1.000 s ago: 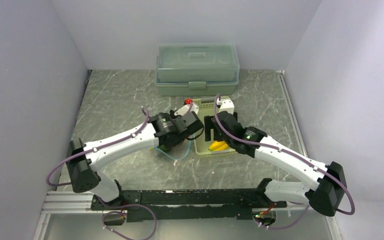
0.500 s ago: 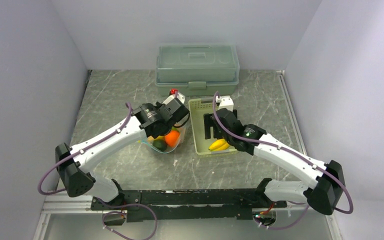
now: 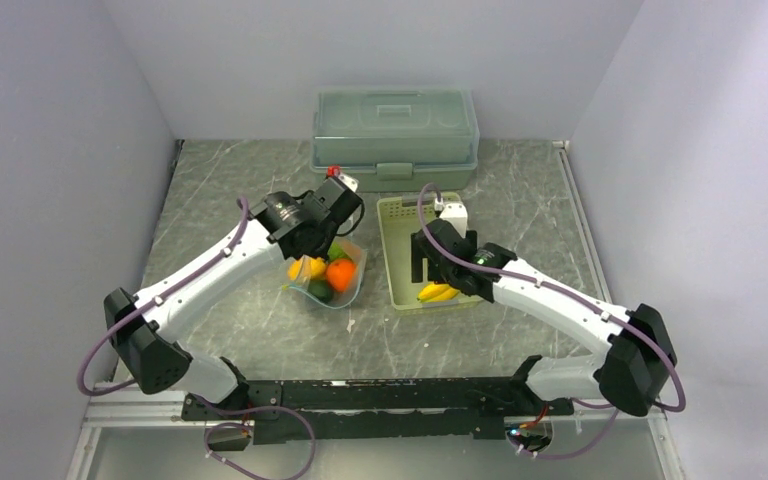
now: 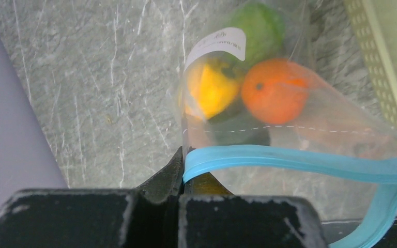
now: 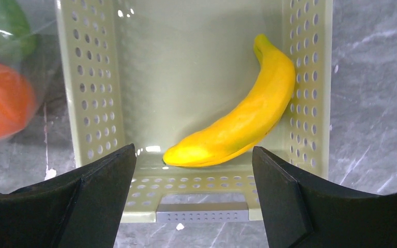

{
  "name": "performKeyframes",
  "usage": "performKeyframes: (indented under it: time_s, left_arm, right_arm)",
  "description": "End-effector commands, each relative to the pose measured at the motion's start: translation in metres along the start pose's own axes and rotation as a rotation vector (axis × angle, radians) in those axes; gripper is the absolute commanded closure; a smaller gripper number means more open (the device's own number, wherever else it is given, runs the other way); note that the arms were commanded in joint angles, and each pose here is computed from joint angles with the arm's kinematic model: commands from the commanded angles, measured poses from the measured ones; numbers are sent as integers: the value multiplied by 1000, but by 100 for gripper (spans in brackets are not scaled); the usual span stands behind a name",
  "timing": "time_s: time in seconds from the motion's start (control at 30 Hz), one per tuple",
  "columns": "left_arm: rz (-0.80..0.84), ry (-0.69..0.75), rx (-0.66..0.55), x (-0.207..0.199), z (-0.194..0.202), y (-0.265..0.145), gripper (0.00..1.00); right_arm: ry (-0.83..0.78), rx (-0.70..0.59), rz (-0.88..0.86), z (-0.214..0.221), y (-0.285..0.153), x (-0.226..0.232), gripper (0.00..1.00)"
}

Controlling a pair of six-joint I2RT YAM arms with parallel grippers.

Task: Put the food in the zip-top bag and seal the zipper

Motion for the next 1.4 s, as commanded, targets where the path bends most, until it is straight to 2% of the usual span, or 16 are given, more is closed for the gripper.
performKeyframes:
  time_s: [0.0, 0.23, 0.4, 0.83, 0.97, 1.07, 1.3, 1.37]
  left_arm:
    - [50, -54, -83, 9, -21, -18, 100]
    - [80, -67, -94, 7, -19, -13, 100]
    - [94, -66, -98, 6, -12, -10, 100]
    - [92, -74, -122, 13, 3, -9, 100]
    - [81, -68, -119, 15, 5, -8, 100]
    - [81, -71, -122, 15, 5, -7, 100]
    - [85, -73, -95, 11, 10, 2, 100]
    - [84, -73, -89, 10, 10, 4, 100]
  right_arm:
    - [107, 23, 93, 12, 6, -13, 13]
    - [236, 33, 257, 27, 16, -32, 15]
    - [329, 19, 287, 35, 28, -33, 13]
    - [345, 3, 455, 40, 48, -46, 20]
    - [347, -18, 469, 35, 47, -47, 30]
    - [349, -29, 450, 30, 46, -44, 42]
    - [371, -69, 406, 14, 39, -38, 77]
    - [381, -101, 391, 6, 34, -38, 84]
Point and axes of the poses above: each gripper's point midway between its finger pads, its own y axis out along the fingers, its own x axis along the line the jaws close on, z = x × y, the point moved 2 cm from there along -y, back along the fingers, and after that the axes turned 8 degrees about y, right-handed, at the moved point
